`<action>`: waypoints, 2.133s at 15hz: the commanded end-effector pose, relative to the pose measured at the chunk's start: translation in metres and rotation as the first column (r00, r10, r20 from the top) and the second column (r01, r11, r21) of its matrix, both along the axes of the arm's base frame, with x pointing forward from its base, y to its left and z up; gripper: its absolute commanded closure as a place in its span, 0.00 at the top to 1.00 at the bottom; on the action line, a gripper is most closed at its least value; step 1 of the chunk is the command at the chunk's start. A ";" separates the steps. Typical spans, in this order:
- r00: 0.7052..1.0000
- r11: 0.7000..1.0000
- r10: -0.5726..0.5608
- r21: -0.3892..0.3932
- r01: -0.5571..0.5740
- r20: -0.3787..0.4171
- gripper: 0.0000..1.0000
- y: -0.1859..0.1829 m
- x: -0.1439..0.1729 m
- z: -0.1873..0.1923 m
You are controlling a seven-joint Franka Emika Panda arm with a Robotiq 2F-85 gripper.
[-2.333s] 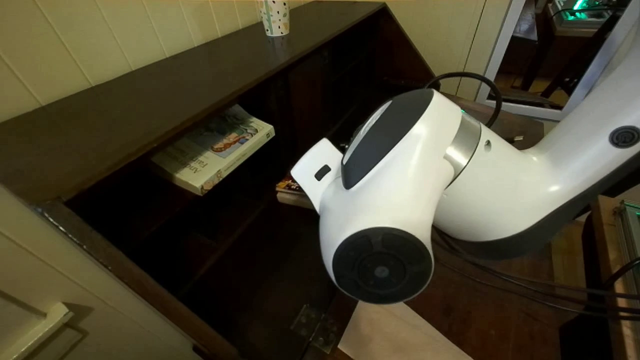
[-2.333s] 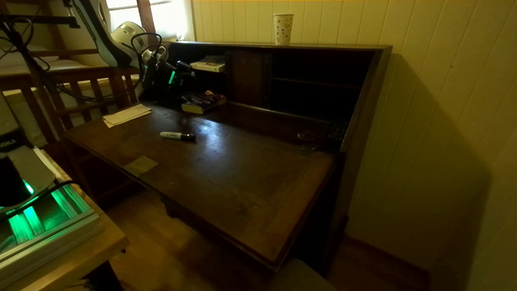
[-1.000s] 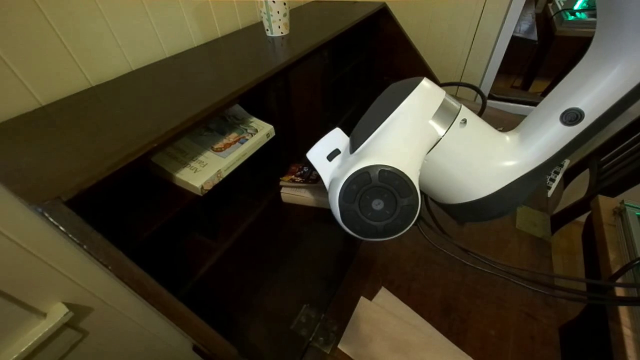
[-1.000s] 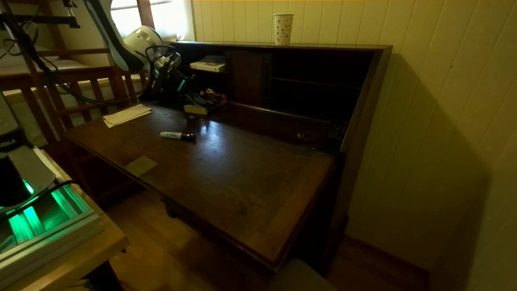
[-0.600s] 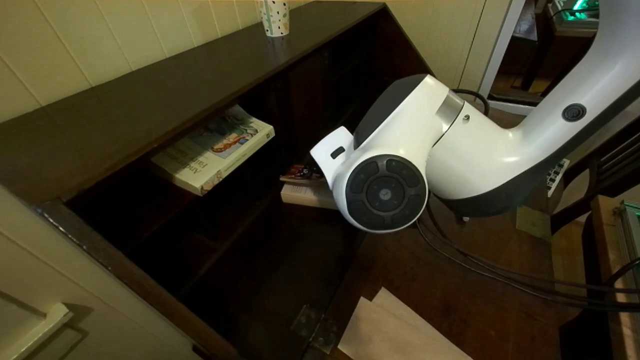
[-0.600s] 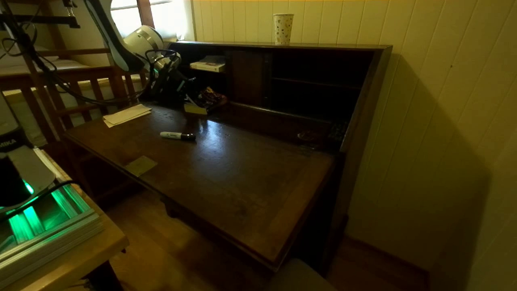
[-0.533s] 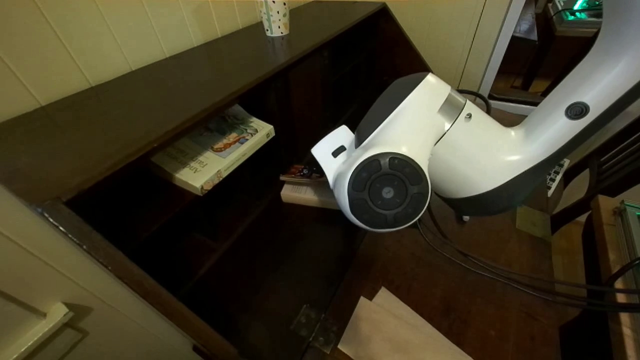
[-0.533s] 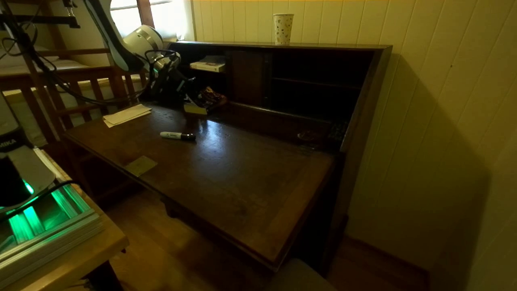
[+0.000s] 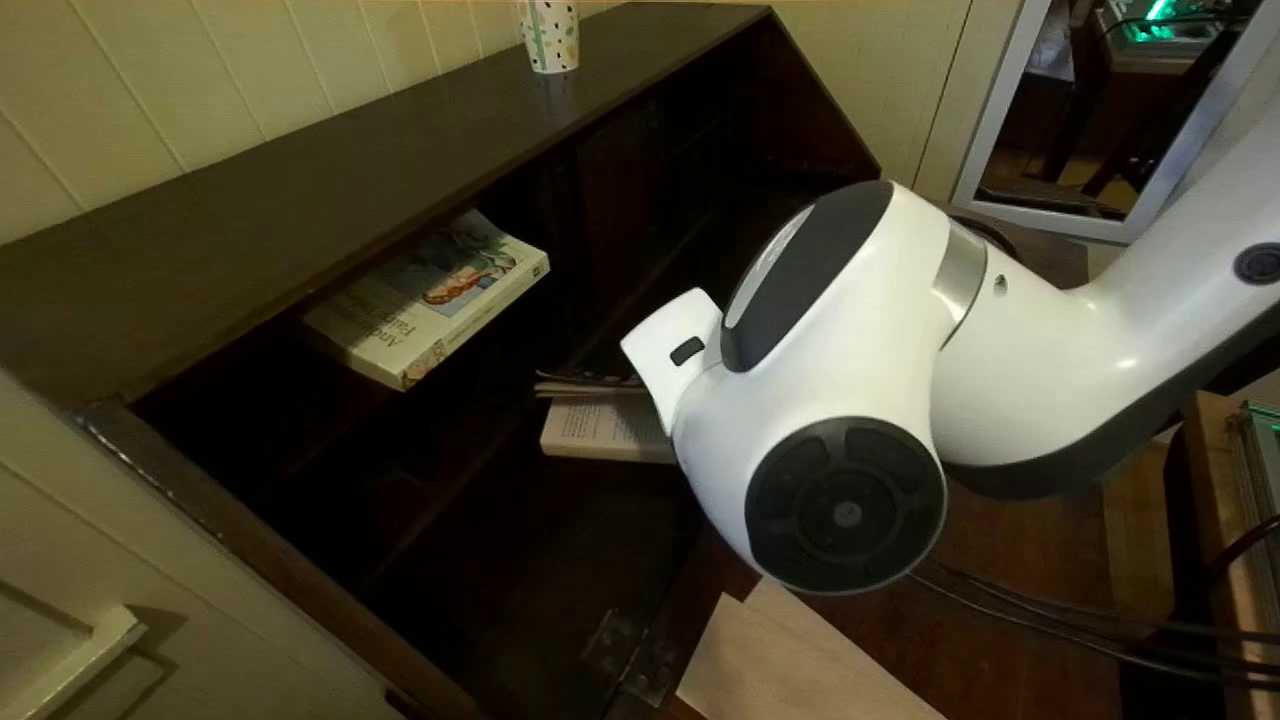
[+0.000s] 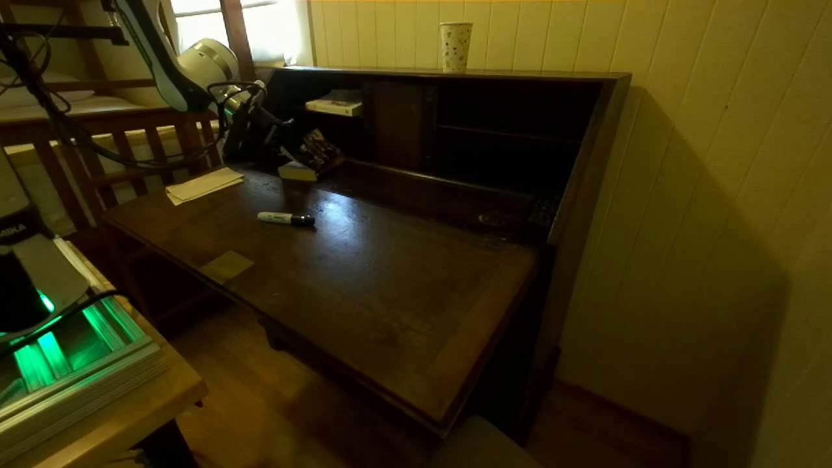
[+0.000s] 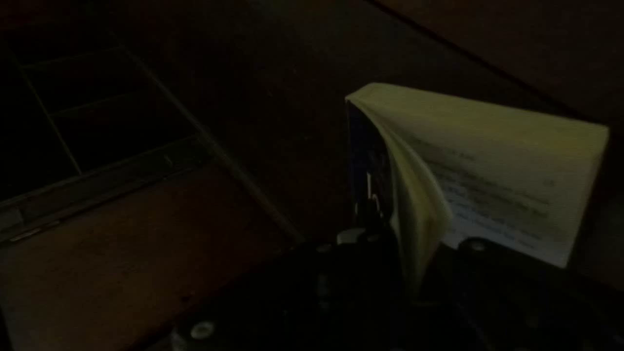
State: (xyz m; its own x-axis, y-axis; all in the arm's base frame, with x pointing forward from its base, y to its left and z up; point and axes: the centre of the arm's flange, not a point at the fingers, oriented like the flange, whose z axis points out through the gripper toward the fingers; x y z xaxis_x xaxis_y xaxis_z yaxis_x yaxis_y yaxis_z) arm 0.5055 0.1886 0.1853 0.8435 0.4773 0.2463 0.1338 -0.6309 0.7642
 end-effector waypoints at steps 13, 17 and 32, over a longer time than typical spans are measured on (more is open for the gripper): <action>0.970 0.981 -0.047 -0.172 0.089 0.237 0.01 0.028 -0.036 0.034; 0.964 0.979 -0.028 -0.188 0.080 0.266 0.01 0.033 -0.039 0.049; 0.912 0.968 0.146 -0.246 -0.052 0.384 0.01 0.057 -0.068 0.102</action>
